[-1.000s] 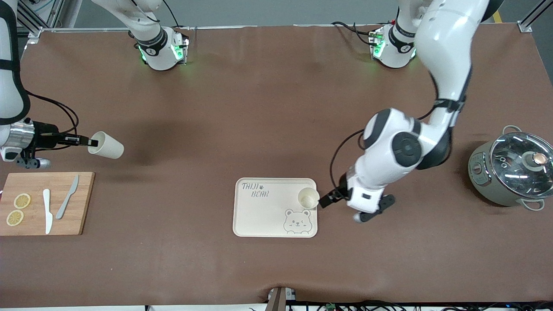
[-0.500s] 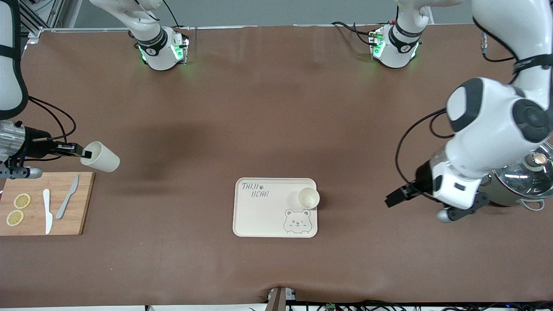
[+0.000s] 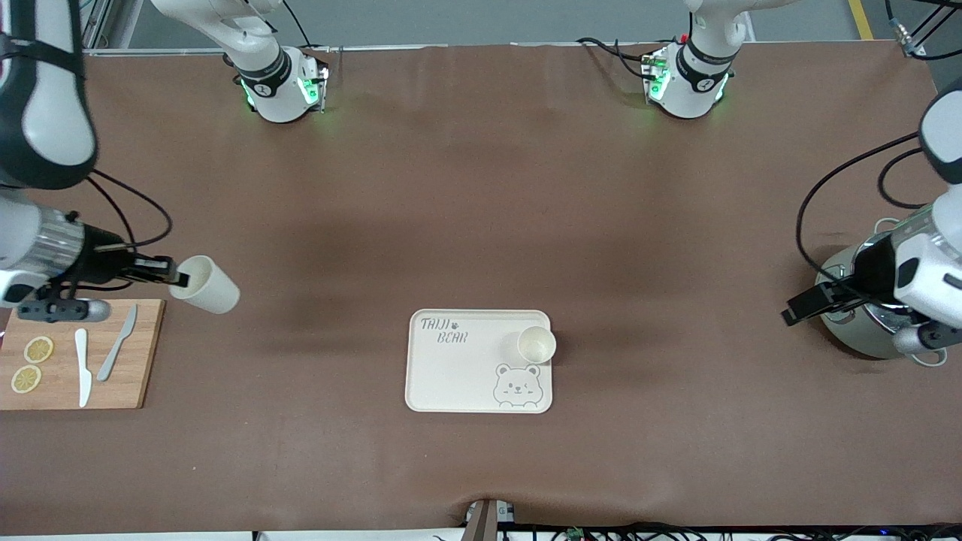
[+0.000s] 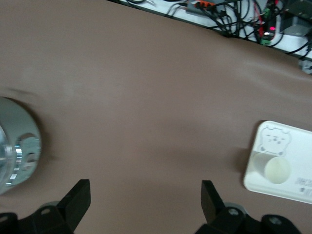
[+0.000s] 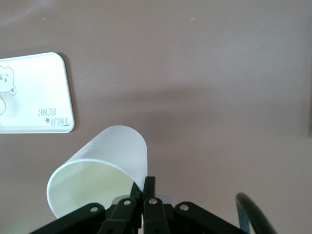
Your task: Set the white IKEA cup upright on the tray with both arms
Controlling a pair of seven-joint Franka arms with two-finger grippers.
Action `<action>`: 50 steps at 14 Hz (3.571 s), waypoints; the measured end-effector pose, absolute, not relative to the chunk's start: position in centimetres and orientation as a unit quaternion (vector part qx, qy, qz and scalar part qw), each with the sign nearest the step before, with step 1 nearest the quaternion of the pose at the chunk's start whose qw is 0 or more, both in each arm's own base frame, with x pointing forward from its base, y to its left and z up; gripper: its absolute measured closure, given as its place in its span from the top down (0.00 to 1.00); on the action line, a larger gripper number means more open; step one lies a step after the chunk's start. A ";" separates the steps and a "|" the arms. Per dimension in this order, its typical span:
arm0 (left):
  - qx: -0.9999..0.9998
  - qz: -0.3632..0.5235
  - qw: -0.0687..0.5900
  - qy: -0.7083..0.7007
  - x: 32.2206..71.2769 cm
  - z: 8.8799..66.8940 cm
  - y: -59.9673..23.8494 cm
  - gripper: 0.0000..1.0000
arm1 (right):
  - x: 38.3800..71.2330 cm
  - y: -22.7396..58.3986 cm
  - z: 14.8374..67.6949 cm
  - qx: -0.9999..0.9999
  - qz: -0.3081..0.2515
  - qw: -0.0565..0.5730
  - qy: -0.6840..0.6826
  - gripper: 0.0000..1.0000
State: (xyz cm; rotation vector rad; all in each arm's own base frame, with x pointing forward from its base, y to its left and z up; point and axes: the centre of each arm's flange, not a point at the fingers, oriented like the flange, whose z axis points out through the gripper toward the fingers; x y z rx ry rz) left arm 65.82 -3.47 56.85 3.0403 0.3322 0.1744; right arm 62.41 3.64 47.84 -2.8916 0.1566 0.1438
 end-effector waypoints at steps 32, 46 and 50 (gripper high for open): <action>0.998 0.036 -0.021 0.042 56.1 67.2 -2.9 1.00 | 64.1 34.0 24.7 -0.929 0.084 0.123 0.337 0.07; 0.999 0.027 -0.008 0.021 50.5 66.9 -4.9 1.00 | 65.6 32.7 27.4 -0.917 0.074 0.130 0.370 1.00; 0.999 0.023 -0.009 0.023 50.2 66.6 -4.7 1.00 | 67.8 29.4 32.8 -0.919 0.051 0.138 0.366 1.00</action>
